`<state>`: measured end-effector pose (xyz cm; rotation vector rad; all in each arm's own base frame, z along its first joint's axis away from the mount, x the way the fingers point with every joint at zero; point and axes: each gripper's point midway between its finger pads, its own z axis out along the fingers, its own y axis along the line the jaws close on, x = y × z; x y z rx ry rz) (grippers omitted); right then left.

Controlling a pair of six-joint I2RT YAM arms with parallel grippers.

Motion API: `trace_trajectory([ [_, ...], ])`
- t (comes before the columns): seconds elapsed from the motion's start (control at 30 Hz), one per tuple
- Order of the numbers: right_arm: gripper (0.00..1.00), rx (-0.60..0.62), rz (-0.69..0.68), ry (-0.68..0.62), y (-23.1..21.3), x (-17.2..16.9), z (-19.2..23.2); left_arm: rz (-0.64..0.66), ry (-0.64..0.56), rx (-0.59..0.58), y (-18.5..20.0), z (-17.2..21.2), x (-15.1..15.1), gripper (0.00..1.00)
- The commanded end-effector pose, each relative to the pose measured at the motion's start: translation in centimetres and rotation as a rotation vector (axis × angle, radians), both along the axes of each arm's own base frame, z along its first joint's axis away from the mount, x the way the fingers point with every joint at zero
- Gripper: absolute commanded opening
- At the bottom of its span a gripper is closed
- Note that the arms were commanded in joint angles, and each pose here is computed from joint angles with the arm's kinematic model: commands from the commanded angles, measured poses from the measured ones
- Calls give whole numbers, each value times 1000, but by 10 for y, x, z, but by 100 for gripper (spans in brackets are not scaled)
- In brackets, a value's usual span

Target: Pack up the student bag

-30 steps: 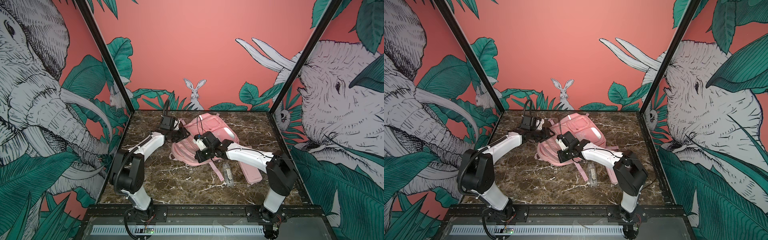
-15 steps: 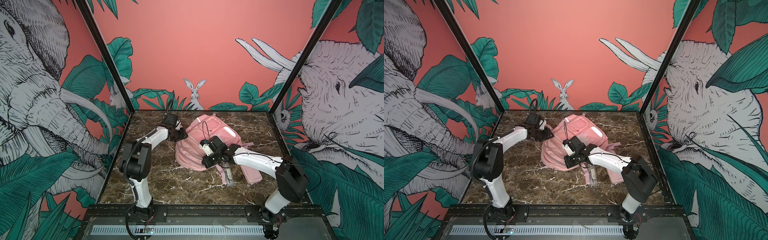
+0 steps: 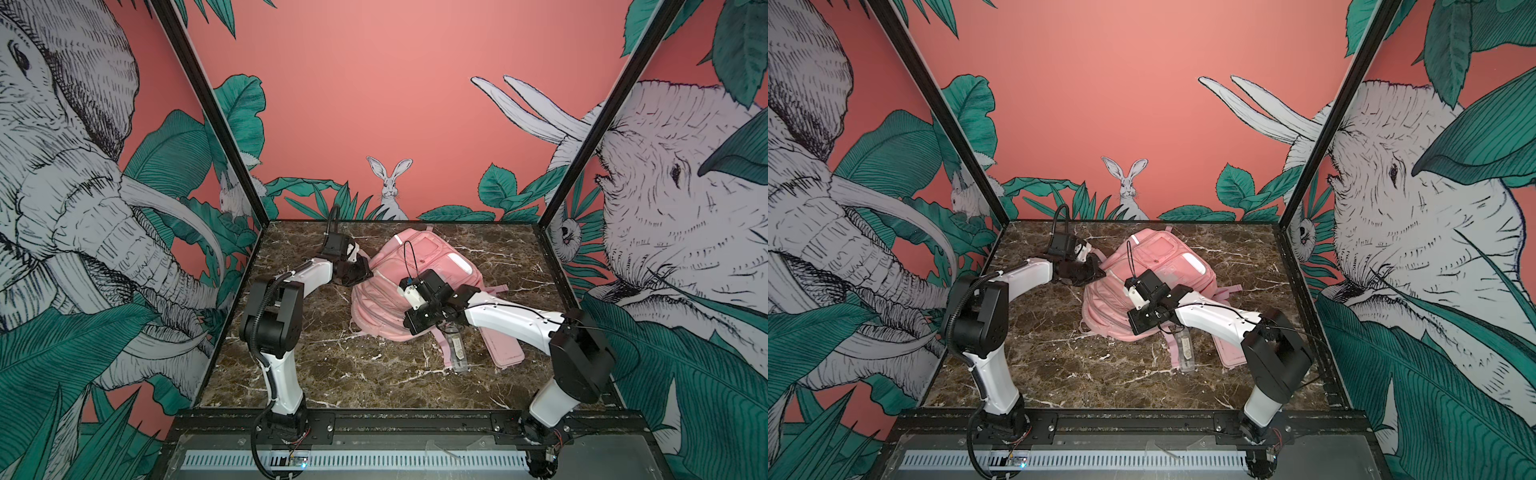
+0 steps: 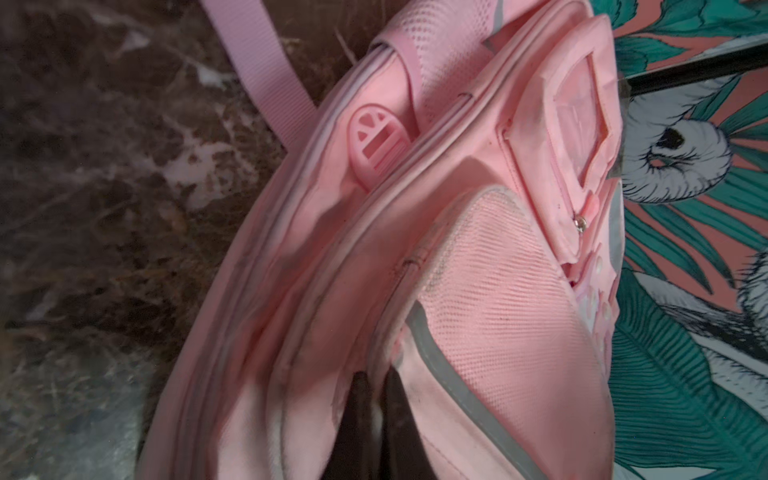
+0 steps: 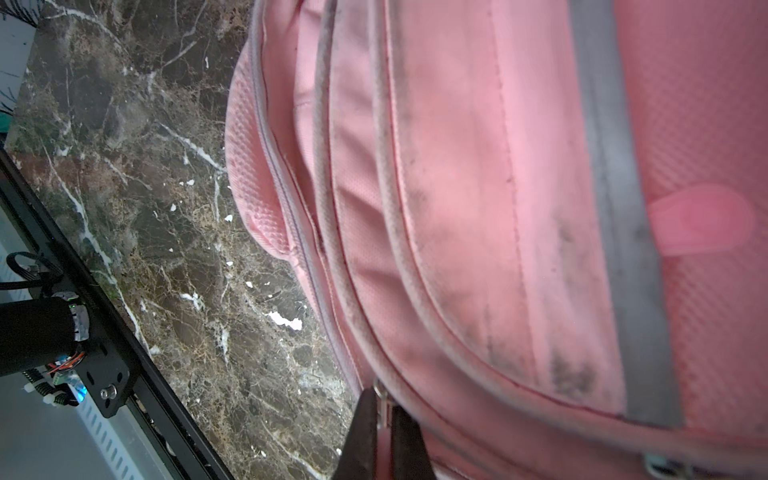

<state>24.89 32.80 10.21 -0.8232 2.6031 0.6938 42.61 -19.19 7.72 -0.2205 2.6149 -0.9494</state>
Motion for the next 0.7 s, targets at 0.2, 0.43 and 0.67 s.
trace_trajectory([
  [0.2, 0, 19, 4, -43, 13, 19, 9, 303, -70, -103, 42, 30, -26, 0],
  [0.43, 0, 70, 11, -10, 36, 22, 8, 332, -116, -158, 13, 48, -50, 0],
  [0.67, 0, 125, 47, -6, 80, 28, 16, 320, -109, -180, -1, 51, -55, 0],
])
